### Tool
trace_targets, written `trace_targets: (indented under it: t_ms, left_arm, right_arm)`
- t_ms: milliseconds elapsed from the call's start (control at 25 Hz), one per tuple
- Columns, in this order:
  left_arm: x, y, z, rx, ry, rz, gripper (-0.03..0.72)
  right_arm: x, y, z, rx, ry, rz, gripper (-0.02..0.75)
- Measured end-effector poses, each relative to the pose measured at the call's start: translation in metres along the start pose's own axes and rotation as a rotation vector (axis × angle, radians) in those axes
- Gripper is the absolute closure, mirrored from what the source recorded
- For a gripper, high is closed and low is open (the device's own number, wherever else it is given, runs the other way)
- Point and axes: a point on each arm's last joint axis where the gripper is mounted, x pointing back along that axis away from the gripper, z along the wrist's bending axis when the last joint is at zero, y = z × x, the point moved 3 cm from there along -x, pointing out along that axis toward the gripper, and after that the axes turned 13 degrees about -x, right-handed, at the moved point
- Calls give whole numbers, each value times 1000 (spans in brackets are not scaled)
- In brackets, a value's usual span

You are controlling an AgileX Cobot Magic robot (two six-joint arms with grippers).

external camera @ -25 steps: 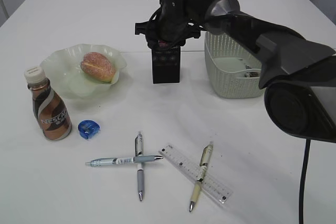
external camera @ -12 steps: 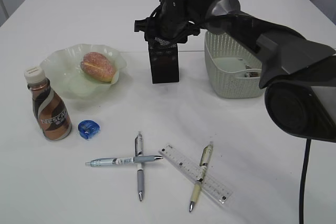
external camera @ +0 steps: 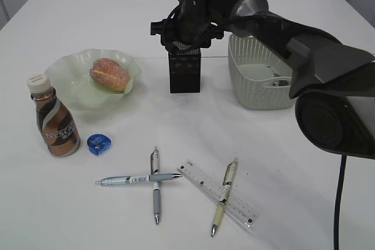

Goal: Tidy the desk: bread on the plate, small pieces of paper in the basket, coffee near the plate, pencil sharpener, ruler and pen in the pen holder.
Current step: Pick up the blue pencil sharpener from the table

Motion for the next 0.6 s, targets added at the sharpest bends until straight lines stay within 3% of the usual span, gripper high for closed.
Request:
trace_targets:
  t_ms: [600]
  left_arm:
    - [0, 0, 0, 0, 0, 0, 265]
  right_arm:
    - [66, 27, 4, -22, -40, 22, 234]
